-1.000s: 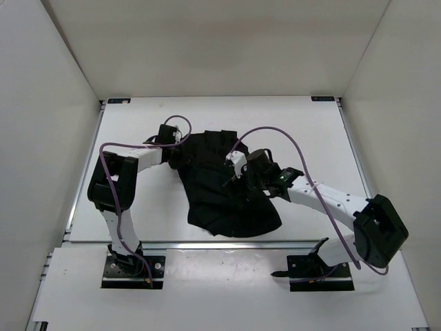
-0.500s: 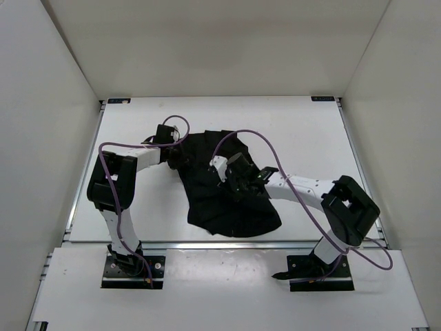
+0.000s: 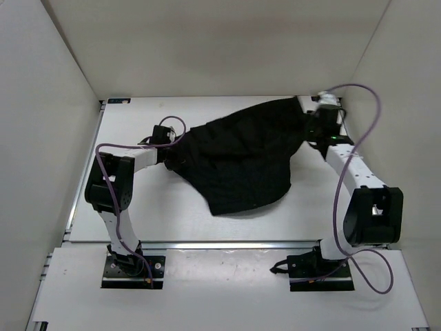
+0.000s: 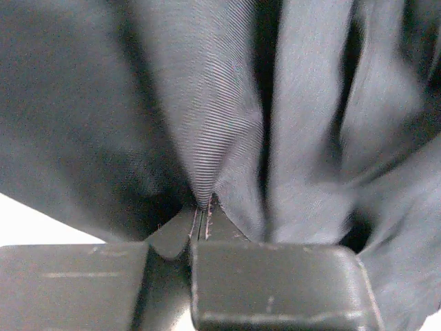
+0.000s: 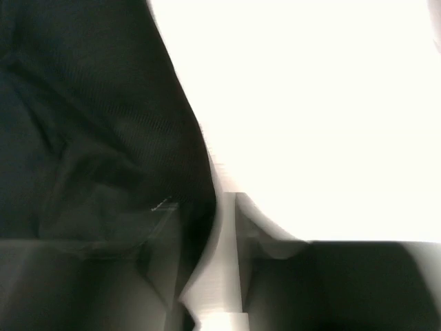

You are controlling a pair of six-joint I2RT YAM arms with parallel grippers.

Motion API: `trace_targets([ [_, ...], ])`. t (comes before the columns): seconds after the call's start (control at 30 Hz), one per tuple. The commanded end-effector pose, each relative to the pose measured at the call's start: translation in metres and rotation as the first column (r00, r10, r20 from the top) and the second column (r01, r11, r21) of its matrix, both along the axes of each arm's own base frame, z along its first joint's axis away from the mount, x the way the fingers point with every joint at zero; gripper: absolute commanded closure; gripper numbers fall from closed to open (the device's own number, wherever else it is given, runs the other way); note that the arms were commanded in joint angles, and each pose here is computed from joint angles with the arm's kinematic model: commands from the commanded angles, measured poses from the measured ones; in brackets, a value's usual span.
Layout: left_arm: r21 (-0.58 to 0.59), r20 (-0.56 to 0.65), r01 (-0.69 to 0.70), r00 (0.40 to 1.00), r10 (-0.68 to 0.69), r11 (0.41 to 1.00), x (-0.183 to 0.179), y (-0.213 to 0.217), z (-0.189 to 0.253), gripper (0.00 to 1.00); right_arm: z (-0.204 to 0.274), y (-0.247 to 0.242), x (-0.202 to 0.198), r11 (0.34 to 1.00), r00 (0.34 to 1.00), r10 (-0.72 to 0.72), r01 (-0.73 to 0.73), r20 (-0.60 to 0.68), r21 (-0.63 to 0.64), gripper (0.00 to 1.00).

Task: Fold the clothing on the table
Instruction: Flatten the skirt out

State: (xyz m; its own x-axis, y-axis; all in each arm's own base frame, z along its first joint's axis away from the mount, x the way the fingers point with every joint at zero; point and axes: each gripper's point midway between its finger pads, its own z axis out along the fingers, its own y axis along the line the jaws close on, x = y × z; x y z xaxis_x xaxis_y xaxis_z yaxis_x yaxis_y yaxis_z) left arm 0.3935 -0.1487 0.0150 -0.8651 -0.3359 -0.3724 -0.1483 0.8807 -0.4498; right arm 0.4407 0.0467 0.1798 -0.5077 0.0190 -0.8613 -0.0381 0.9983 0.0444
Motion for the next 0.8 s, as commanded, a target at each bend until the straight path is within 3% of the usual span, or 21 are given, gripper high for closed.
trace_targets([
  [0.0, 0.075, -0.042, -0.004, 0.999, 0.007, 0.997, -0.013, 0.021, -0.005, 1.00, -0.008, -0.046, -0.014, 0.969, 0.985, -0.159, 0.168, -0.059, 0.184, 0.63],
  [0.1, 0.067, -0.025, 0.037, 0.999, -0.035, 0.997, -0.007, 0.015, 0.006, 1.00, -0.022, -0.038, -0.035, 0.978, 0.989, -0.136, 0.143, -0.058, 0.149, 0.24],
  [0.17, 0.071, -0.004, 0.060, 0.998, -0.060, 0.996, 0.001, 0.012, 0.016, 1.00, -0.026, -0.027, -0.047, 0.986, 0.995, -0.092, 0.097, -0.045, 0.133, 0.16],
  [0.33, 0.116, 0.063, 0.102, 0.992, -0.110, 0.988, 0.027, 0.010, 0.053, 0.96, -0.049, -0.007, -0.081, 0.985, 0.995, -0.011, 0.028, -0.098, 0.167, 0.14],
  [0.4, 0.100, 0.073, 0.112, 0.990, -0.119, 0.989, 0.032, 0.010, 0.065, 0.85, -0.063, -0.003, -0.096, 0.988, 0.993, 0.029, -0.011, -0.113, 0.156, 0.14],
  [0.47, 0.099, 0.116, 0.122, 0.984, -0.134, 0.988, 0.033, 0.006, 0.088, 0.54, -0.069, -0.003, -0.102, 0.991, 0.993, 0.031, -0.016, -0.117, 0.130, 0.12],
  [0.5, 0.097, 0.142, 0.136, 0.979, -0.149, 0.986, 0.029, 0.000, 0.101, 0.46, -0.075, -0.006, -0.109, 0.991, 0.991, 0.036, -0.019, -0.131, 0.130, 0.12],
  [0.6, 0.089, 0.173, 0.205, 0.960, -0.218, 0.975, -0.002, -0.030, 0.115, 0.35, -0.088, -0.008, -0.114, 0.986, 0.986, 0.062, -0.037, -0.154, 0.163, 0.12],
  [0.67, 0.073, 0.148, 0.211, 0.964, -0.219, 0.975, -0.032, -0.043, 0.100, 0.33, -0.093, -0.001, -0.115, 0.980, 0.982, 0.103, -0.072, -0.160, 0.188, 0.12],
  [0.7, 0.047, 0.177, 0.233, 0.955, -0.237, 0.971, -0.045, -0.054, 0.109, 0.34, -0.099, 0.000, -0.116, 0.979, 0.979, 0.110, -0.076, -0.174, 0.191, 0.13],
  [0.77, -0.036, 0.144, 0.216, 0.967, -0.209, 0.976, -0.077, -0.062, 0.087, 0.37, -0.102, 0.004, -0.116, 0.977, 0.974, 0.137, -0.103, -0.179, 0.185, 0.14],
])
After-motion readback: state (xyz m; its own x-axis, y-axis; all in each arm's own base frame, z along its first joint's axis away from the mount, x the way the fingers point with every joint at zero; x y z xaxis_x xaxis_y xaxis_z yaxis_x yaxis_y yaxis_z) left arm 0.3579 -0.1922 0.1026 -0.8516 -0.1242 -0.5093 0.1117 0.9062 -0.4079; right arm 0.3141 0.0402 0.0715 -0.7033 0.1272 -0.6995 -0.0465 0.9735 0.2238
